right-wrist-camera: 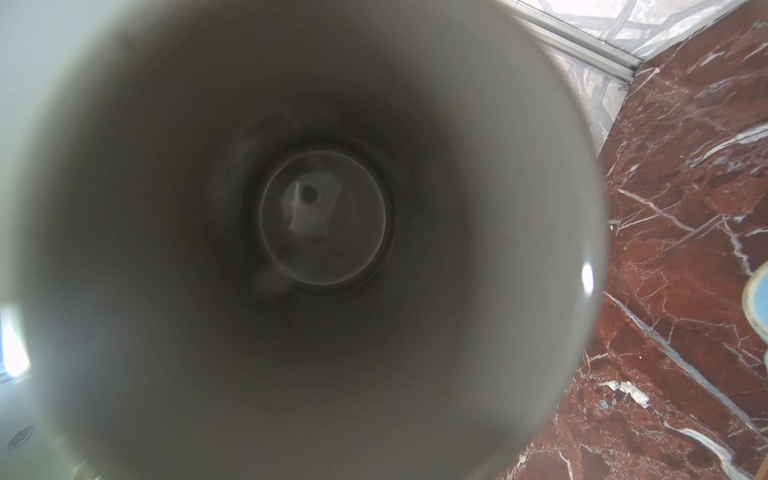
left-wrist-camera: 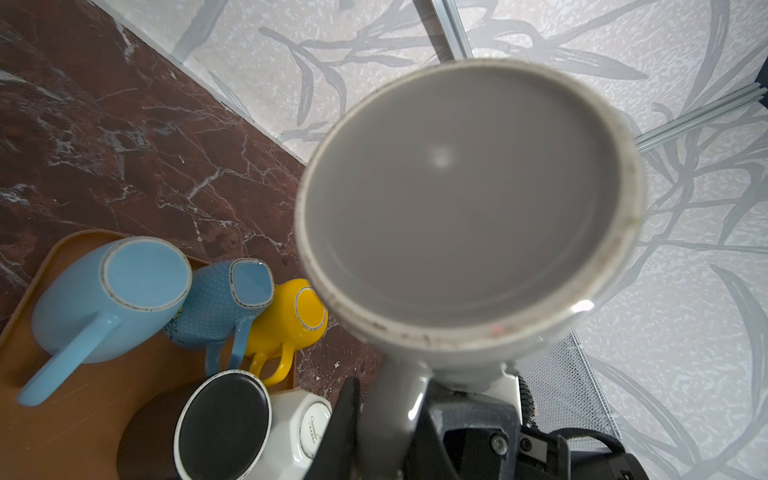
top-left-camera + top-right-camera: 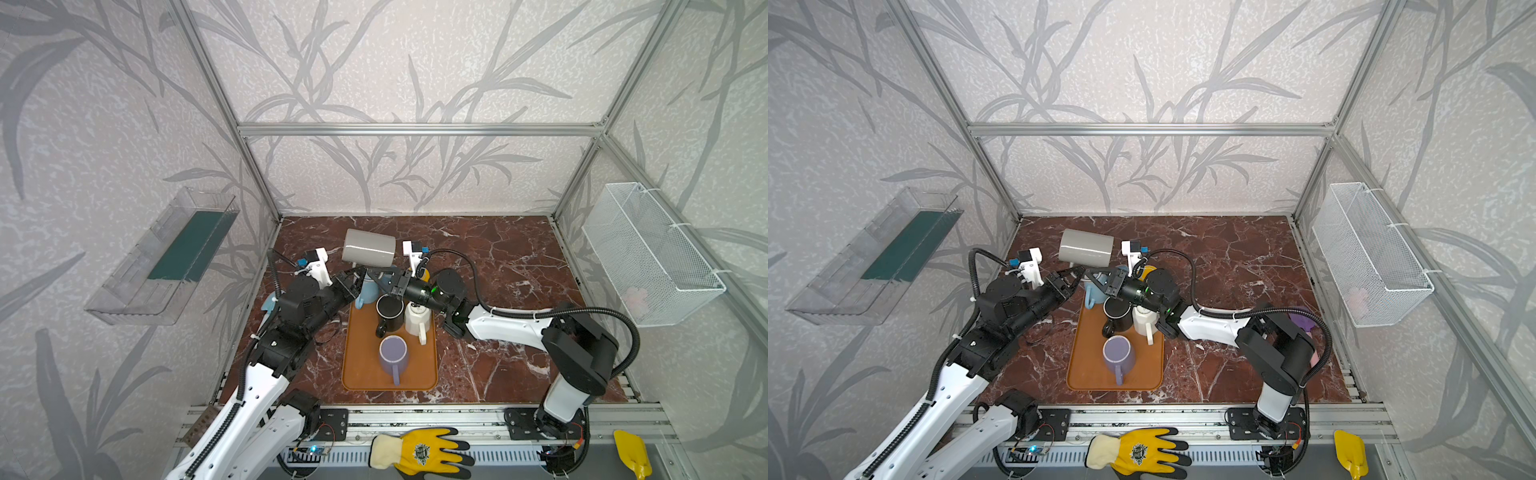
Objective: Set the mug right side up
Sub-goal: 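Rotate the grey mug with both grippers toward upright above the tray, then open the left gripper and carry the grey mug away with the right gripper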
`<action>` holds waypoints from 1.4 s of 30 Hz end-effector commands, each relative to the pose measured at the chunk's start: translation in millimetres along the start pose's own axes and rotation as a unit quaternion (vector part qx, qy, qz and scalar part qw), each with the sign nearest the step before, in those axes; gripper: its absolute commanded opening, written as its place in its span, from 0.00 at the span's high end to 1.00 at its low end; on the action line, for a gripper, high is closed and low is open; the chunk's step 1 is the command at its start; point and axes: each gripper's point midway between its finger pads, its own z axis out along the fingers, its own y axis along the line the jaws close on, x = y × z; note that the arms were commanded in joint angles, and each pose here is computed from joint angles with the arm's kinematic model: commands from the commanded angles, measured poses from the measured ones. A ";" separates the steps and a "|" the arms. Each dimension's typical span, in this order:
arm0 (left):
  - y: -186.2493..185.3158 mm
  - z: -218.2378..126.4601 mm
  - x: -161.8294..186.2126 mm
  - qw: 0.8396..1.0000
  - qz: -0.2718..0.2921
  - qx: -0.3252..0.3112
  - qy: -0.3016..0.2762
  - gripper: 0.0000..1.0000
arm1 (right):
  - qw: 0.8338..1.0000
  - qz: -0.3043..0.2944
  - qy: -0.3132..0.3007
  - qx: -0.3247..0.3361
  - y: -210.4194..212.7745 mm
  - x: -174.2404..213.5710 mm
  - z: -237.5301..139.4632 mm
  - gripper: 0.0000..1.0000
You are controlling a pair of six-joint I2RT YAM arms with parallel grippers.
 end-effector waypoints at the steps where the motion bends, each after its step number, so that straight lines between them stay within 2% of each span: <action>1: -8.7 -3.6 4.0 1.000 0.017 0.016 0.012 1.00 | 0.996 -0.043 -0.013 -0.080 55.9 -10.7 -7.1 1.00; 2: -6.6 -4.1 3.9 1.000 0.020 0.010 0.012 0.96 | 0.996 -0.045 -0.011 -0.081 57.0 -10.9 -7.6 1.00; 7: 2.0 -10.3 -1.3 0.999 0.039 -0.023 0.000 0.66 | 0.996 -0.072 0.000 -0.051 56.1 -10.5 -11.6 1.00; 11: 11.7 -13.7 -3.8 0.997 0.054 -0.057 -0.002 0.52 | 0.994 -0.108 0.013 -0.006 53.1 -10.0 -17.2 1.00; 18: 24.5 -21.2 -5.2 0.991 0.072 -0.115 0.011 0.49 | 0.983 -0.158 0.038 0.089 42.8 -9.7 -36.0 1.00; 24: 31.1 -23.4 -2.5 0.985 0.091 -0.141 0.029 0.49 | 0.960 -0.203 0.051 0.187 23.4 -16.9 -62.7 1.00; 29: 34.0 -13.4 2.5 0.981 0.122 -0.141 0.051 0.49 | 0.943 -0.221 0.058 0.243 2.6 -28.1 -83.2 1.00; 35: 29.8 -1.0 14.2 0.980 0.140 -0.114 0.083 0.49 | 0.908 -0.263 0.057 0.321 -15.6 -53.7 -112.8 1.00; 38: 31.7 -0.7 12.5 0.981 0.138 -0.115 0.074 0.50 | 0.895 -0.270 0.048 0.353 -18.4 -70.8 -129.3 1.00; 42: 34.8 4.4 14.7 0.982 0.133 -0.112 0.073 0.51 | 0.864 -0.294 0.041 0.407 -20.3 -92.4 -152.1 1.00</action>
